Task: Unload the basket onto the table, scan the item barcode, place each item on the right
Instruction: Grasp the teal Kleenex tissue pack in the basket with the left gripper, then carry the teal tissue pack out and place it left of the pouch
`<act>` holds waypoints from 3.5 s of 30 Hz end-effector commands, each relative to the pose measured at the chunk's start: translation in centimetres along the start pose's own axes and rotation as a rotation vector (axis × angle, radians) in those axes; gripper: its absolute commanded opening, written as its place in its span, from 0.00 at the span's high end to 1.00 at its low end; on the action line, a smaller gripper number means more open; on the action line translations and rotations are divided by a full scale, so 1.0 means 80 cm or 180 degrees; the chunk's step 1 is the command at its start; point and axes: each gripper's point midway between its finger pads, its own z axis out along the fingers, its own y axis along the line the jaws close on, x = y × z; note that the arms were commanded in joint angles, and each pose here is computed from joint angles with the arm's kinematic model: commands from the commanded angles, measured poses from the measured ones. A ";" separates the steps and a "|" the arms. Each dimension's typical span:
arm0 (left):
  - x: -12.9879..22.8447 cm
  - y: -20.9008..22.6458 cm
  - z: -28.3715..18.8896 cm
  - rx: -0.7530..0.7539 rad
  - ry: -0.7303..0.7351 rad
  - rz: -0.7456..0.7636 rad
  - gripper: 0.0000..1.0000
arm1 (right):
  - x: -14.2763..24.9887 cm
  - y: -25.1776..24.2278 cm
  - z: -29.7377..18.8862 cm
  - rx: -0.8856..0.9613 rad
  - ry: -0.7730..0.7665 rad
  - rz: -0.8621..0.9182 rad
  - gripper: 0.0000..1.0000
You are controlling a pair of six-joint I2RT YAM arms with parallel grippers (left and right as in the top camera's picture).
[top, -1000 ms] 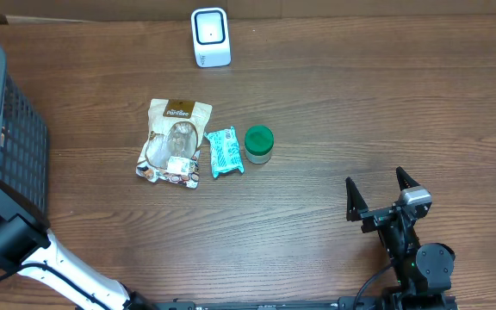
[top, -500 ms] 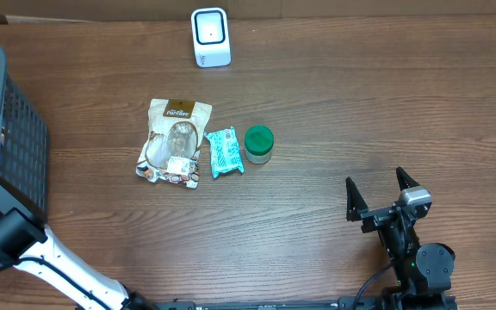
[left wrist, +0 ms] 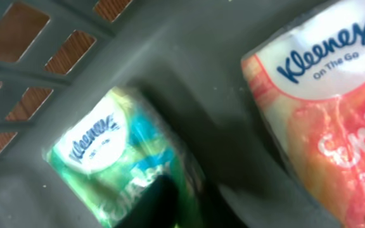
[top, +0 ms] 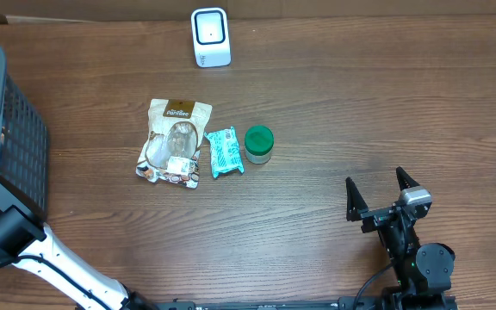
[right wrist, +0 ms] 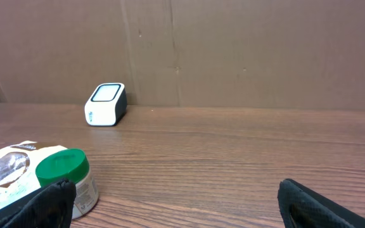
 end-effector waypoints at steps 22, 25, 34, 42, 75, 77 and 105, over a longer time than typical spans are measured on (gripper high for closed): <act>-0.050 0.040 -0.334 0.1315 -0.1078 -0.0789 0.96 | 0.003 0.002 0.000 -0.0029 -0.0001 0.0015 0.00; -0.030 0.030 -0.413 0.1839 -0.1293 -0.0669 0.96 | 0.003 0.002 0.000 -0.0029 -0.0001 0.0015 0.00; 0.079 -0.072 -0.561 0.2551 -0.1670 0.0752 0.96 | 0.003 0.002 0.000 -0.0031 -0.0001 0.0015 0.00; 0.191 -0.186 -0.505 0.1974 -0.1221 0.2320 0.96 | 0.003 0.002 0.000 -0.0031 -0.0001 0.0015 0.00; 0.377 -0.341 -0.253 0.1479 0.0494 0.4148 0.96 | 0.003 0.002 0.000 -0.0029 -0.0001 0.0015 0.00; 0.388 -0.346 -0.259 0.1551 0.0516 0.4198 0.96 | 0.003 0.002 0.000 -0.0029 -0.0001 0.0015 0.00; 0.284 -0.334 -0.446 0.1851 -0.0406 0.3240 0.00 | 0.003 0.002 0.000 -0.0029 -0.0001 0.0015 0.00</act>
